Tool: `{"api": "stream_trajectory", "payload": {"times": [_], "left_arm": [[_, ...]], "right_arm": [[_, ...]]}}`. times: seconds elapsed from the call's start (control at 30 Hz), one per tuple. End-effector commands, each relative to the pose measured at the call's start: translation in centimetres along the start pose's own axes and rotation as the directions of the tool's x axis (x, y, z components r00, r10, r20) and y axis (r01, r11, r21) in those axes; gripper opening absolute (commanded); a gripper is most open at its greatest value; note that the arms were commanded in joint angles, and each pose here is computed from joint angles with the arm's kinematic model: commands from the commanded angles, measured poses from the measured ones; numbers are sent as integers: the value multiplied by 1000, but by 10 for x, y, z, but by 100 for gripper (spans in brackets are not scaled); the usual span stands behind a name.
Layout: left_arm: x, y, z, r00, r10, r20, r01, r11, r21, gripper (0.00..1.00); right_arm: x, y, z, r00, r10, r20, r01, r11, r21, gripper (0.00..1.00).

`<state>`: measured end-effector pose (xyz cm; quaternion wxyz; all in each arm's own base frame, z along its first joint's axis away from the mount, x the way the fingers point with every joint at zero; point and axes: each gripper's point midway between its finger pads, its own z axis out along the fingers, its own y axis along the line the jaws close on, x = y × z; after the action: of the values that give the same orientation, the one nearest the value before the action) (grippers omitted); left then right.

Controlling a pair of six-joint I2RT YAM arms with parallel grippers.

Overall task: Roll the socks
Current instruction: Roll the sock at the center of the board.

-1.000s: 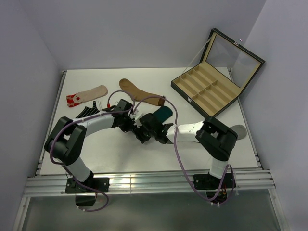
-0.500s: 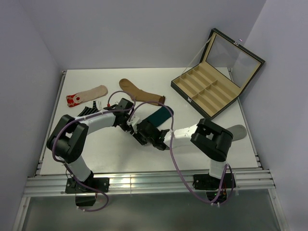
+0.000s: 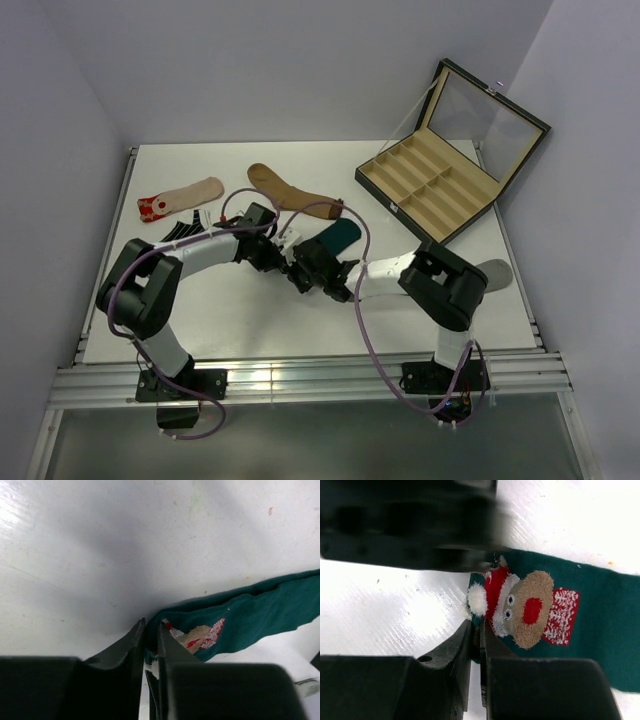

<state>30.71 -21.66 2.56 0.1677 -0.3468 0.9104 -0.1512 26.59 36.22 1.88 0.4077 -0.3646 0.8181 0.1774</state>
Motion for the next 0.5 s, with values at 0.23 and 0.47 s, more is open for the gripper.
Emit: {"api": "stream_trajectory", "payload": {"times": [0.23, 0.47], "left_arm": [[-23, -22, -30, 990, -108, 91, 92, 981, 169, 43], [-21, -27, -44, 991, -92, 96, 64, 962, 267, 53]], "right_arm": [[-5, -7, -14, 929, 342, -138, -368, 882, -293, 0], [-5, -26, -19, 809, 548, -211, -585, 721, -370, 0]]}}
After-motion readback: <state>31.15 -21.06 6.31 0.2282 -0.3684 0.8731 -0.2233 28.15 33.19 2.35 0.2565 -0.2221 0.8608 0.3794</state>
